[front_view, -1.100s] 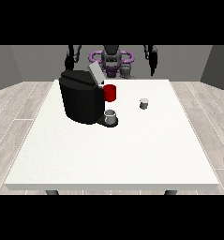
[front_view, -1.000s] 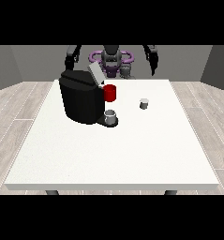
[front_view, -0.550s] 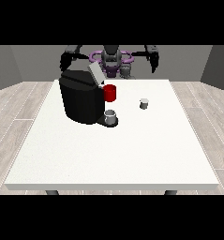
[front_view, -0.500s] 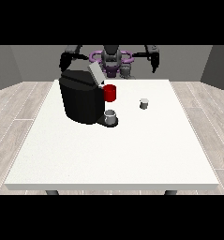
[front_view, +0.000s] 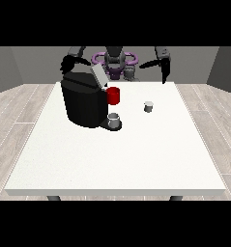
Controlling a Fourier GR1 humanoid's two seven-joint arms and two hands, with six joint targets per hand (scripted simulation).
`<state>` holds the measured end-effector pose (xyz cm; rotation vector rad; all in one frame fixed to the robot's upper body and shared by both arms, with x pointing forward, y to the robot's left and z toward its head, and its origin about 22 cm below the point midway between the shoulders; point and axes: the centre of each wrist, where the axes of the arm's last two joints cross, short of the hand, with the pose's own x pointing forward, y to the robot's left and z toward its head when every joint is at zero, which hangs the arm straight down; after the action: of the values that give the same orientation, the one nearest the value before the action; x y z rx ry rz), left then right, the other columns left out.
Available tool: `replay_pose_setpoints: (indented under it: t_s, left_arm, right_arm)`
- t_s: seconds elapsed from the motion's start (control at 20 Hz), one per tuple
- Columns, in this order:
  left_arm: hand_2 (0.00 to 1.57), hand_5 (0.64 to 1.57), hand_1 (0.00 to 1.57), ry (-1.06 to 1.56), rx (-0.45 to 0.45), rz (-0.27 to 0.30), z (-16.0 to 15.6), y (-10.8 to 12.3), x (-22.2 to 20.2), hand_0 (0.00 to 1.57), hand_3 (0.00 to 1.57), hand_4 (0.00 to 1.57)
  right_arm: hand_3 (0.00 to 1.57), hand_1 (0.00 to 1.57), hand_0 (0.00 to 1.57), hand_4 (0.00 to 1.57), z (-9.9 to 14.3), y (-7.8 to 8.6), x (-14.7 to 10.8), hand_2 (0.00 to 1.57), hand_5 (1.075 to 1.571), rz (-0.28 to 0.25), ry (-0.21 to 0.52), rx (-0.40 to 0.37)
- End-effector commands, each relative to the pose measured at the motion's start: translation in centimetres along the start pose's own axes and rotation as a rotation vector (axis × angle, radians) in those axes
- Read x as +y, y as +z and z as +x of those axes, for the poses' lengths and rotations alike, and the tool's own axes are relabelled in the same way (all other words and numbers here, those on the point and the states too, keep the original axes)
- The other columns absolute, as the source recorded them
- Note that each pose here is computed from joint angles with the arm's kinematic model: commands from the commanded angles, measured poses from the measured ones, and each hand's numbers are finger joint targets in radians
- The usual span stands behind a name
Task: Insert the coffee pod into the coffee machine and close the lid
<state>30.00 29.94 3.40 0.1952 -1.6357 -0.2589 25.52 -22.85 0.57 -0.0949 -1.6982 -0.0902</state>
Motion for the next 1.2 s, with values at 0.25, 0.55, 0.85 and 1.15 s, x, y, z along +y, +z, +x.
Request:
replay_pose_setpoints:
  t_s: [0.25, 0.55, 0.85, 1.15]
  left_arm:
    - [0.0, 1.571, 0.0, -0.052, 0.114, 0.025, -2.6, -2.1, 4.3, 0.0, 0.0, 0.0]
    - [0.0, 1.571, 0.0, -0.103, 0.107, 0.03, 0.3, -6.3, 4.0, 0.0, 0.0, 0.0]
    - [0.0, 1.571, 0.0, -0.218, 0.224, -0.053, -3.0, -5.1, 1.9, 0.0, 0.0, 0.0]
    - [0.5, 1.571, 0.1, -0.304, 0.225, -0.066, -3.6, -5.5, 3.0, 0.1, 0.0, 0.0]
  right_arm:
    - [0.0, 0.0, 0.0, 0.28, 2.3, -1.0, 0.0, 0.0, 1.571, 0.081, -0.027, -0.078]
    - [0.0, 0.0, 0.0, 0.35, 2.1, -2.7, 2.4, 0.0, 1.571, 0.053, 0.001, -0.086]
    - [0.0, 0.0, 0.0, 0.37, 1.8, -3.0, 0.7, 0.0, 1.571, 0.024, 0.028, 0.037]
    - [0.0, 0.0, 0.0, 0.42, 1.1, -3.5, 0.1, 0.0, 1.571, 0.046, 0.06, 0.027]
